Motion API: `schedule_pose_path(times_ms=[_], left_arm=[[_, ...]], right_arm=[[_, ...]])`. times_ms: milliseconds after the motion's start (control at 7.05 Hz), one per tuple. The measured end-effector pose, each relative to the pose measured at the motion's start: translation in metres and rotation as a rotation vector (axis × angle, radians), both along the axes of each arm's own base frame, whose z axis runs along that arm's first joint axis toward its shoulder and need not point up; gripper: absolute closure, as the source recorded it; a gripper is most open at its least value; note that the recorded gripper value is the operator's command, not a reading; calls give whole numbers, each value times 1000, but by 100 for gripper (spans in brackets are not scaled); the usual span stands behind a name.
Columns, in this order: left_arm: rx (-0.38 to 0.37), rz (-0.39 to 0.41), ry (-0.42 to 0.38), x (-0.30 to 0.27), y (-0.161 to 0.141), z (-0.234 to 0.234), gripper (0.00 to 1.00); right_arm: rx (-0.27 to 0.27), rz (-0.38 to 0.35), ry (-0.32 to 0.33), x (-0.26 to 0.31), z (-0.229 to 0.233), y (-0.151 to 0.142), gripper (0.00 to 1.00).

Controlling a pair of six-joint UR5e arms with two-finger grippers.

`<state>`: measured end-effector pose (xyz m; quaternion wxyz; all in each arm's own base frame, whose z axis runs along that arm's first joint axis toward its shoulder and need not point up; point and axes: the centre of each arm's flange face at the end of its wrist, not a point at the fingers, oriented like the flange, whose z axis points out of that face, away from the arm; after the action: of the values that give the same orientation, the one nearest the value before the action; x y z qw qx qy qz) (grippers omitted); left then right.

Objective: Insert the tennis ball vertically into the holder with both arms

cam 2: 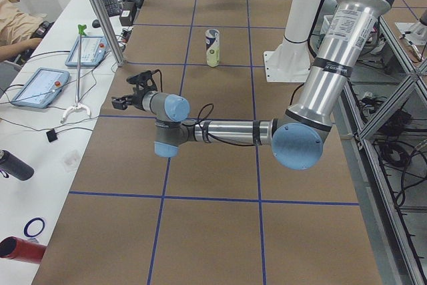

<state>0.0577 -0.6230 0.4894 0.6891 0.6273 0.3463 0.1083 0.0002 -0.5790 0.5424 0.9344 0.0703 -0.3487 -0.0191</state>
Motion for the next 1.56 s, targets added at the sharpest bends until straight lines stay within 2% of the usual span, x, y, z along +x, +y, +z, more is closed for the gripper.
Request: schedule_pose_path(times_ms=[284,709,993,1277,1418,1560], left_arm=[[-119,119,-174,-91,-7,24,1],[-321,215,-296,-144,0,85,0],[-505,254,-334,-173,1,120,0],[-618,300,-385,-197,3,142,0],[-699,291,-439,-205,4,155,0],[-832,241,-549,-213,-1,168,0]], right_arm=[[8,-49,23,39,49,32,0],[-16,-87,36,61,104,81,0],[-41,-84,36,63,117,91,0],[-49,-82,35,63,120,90,0],[-49,-82,35,63,121,89,0],[-50,-82,34,63,121,89,0]])
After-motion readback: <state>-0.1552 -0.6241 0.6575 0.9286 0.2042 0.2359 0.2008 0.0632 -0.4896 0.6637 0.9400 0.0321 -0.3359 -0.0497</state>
